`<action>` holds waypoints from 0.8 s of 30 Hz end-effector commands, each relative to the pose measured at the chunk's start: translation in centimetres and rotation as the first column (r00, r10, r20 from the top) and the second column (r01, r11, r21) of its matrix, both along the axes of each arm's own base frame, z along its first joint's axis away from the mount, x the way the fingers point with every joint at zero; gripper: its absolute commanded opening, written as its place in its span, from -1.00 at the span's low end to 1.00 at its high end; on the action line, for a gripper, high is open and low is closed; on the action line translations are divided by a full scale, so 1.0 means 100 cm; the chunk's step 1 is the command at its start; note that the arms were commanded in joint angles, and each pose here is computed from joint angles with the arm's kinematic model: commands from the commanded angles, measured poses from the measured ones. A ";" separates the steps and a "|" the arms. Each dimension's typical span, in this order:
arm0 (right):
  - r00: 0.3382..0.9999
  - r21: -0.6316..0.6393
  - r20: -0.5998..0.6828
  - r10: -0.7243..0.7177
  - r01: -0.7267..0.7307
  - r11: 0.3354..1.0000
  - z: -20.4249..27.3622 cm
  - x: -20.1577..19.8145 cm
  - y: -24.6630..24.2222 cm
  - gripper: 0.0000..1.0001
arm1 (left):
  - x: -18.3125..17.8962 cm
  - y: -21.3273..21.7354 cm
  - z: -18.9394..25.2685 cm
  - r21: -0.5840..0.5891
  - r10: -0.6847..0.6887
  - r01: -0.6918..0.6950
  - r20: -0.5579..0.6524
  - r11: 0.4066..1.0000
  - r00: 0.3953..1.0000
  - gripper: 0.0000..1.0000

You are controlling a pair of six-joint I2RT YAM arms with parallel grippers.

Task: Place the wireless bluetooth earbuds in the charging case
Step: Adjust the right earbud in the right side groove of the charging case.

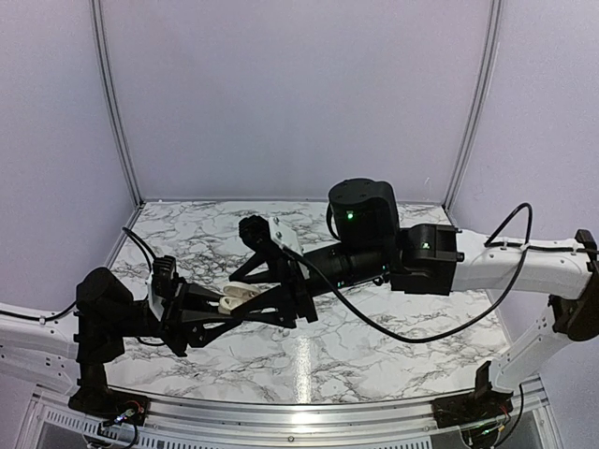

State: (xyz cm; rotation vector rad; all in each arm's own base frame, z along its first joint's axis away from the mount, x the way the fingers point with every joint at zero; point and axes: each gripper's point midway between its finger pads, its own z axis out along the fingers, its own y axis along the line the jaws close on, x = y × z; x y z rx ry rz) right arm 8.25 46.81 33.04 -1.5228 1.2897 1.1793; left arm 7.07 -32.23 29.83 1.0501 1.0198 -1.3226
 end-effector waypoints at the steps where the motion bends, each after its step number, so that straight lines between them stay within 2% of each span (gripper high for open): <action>1: 1.000 0.087 0.019 -0.025 0.023 0.996 0.031 0.006 0.010 0.18 | -0.007 -0.002 0.013 -0.024 -0.044 0.045 0.039 0.999 0.998 -1.00; 14: 0.999 0.100 0.005 -0.051 0.051 0.994 0.033 0.017 0.013 0.20 | -0.008 -0.001 0.017 -0.034 -0.043 0.044 0.048 0.998 0.998 -1.00; 20: 0.999 0.094 0.000 0.033 -0.033 0.995 0.027 0.003 0.014 0.34 | -0.007 0.001 0.020 -0.042 -0.036 0.037 0.038 0.998 0.999 -1.00; 24: 0.995 0.095 0.000 0.096 -0.096 0.991 0.027 -0.008 0.014 0.59 | -0.007 0.002 0.020 -0.046 -0.031 0.033 0.037 0.998 0.999 -1.00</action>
